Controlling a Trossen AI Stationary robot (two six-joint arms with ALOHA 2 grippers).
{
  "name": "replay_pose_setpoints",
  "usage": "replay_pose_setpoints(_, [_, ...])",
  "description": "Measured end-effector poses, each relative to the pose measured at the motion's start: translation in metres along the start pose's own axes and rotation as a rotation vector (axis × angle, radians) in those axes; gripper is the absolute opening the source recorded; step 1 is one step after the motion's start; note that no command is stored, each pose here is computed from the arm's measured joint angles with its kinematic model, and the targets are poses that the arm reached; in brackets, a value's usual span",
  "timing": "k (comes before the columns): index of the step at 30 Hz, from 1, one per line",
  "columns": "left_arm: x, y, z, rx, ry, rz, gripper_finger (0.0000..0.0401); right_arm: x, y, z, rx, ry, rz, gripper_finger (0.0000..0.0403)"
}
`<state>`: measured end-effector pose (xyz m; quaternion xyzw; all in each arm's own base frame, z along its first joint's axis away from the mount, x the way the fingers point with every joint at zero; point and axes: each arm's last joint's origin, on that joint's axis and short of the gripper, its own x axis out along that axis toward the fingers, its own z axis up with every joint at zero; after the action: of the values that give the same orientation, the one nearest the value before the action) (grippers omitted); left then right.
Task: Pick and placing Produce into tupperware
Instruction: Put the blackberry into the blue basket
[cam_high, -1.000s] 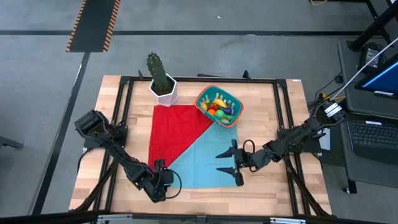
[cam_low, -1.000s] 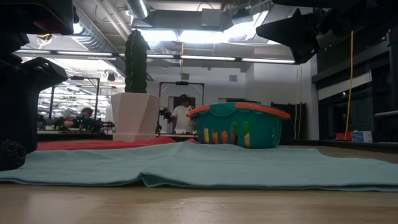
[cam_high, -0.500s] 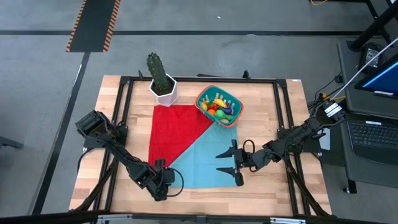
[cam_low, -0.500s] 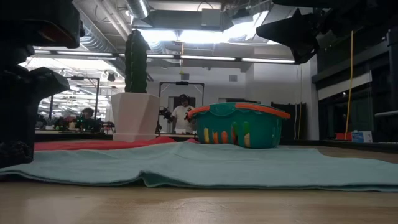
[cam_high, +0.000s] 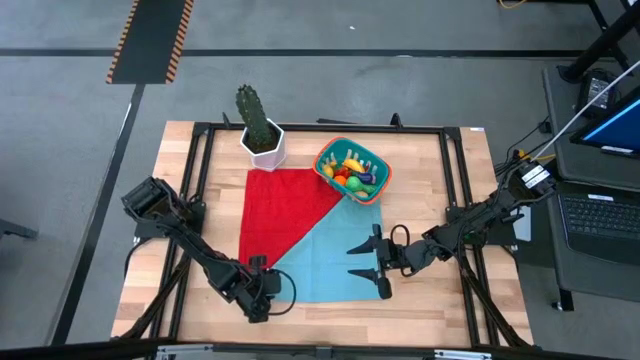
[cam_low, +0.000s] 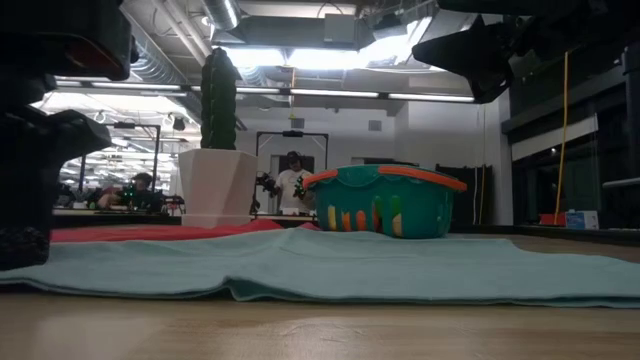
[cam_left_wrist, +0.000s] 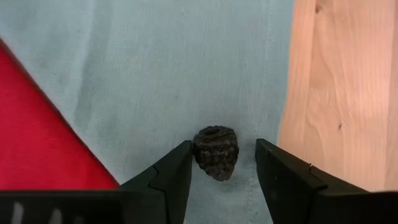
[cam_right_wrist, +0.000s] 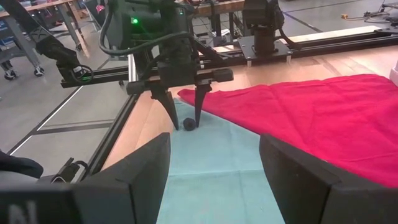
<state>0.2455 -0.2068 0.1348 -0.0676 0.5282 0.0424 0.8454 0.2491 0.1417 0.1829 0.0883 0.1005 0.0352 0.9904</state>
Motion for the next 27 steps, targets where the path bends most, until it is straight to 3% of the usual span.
replay_pose_setpoints(27, [-0.007, 0.003, 0.006, 0.004, -0.011, -0.020, 0.0165, 0.000, 0.000, 0.000, 0.003, -0.001, 0.000, 0.0248])
